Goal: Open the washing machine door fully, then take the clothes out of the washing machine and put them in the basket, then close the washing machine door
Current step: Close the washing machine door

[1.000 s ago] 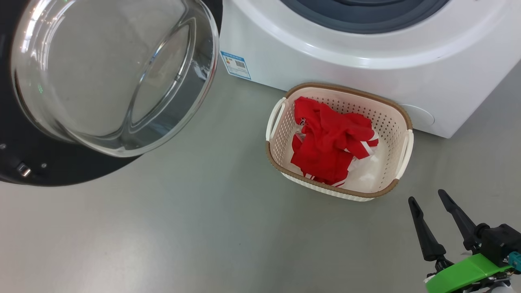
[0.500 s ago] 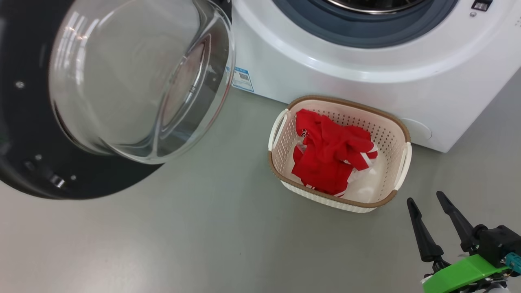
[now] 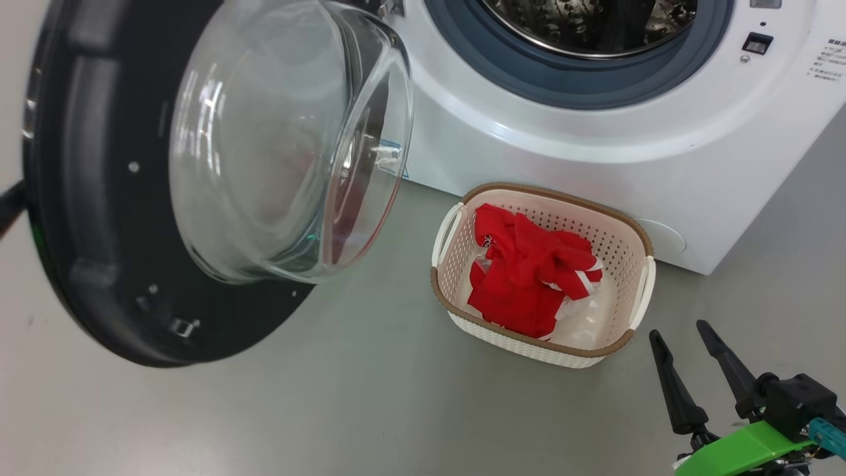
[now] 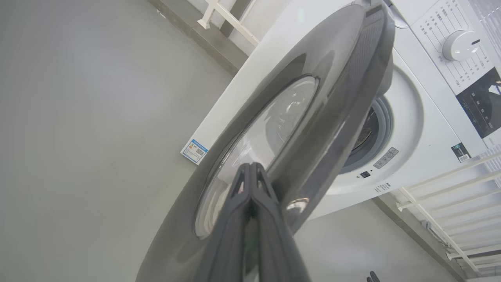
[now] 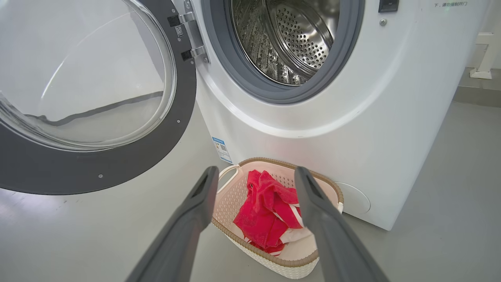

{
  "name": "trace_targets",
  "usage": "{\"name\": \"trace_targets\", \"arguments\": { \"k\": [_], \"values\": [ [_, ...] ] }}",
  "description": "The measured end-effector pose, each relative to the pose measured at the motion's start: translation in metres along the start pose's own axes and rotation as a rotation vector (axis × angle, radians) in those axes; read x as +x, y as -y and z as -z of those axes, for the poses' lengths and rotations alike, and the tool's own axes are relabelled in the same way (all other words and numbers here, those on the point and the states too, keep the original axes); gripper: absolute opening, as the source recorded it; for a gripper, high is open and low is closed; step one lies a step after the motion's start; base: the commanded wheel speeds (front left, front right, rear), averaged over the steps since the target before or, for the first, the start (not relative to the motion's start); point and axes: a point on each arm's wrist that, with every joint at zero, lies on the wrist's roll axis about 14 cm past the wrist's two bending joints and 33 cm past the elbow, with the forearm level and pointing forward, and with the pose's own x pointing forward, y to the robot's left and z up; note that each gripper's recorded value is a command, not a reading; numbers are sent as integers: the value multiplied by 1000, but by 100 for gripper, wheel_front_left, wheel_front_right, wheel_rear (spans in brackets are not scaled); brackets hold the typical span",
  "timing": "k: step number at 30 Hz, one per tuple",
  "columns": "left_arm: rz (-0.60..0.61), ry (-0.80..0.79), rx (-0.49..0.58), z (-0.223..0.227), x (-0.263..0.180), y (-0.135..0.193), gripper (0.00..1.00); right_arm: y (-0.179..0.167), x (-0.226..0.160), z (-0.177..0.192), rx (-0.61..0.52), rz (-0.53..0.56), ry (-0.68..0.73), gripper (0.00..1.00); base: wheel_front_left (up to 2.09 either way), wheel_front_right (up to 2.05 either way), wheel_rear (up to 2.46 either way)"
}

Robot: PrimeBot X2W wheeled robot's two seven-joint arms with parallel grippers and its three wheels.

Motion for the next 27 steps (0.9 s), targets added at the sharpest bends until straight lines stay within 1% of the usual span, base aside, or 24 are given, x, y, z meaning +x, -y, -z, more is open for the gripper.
{"name": "trace_targets", "arguments": {
  "k": [12,22,27],
  "values": [
    [141,-88,83,24,0,45,0,0,-9,-7,2,20,21,100,0,0,0],
    [291,-217,122,75,19,93,0,9,-19,-8,15,63,27,100,0,0,0],
    [370,-252,141,93,30,120,0,17,-23,-6,22,90,27,100,0,0,0]
  ]
}}
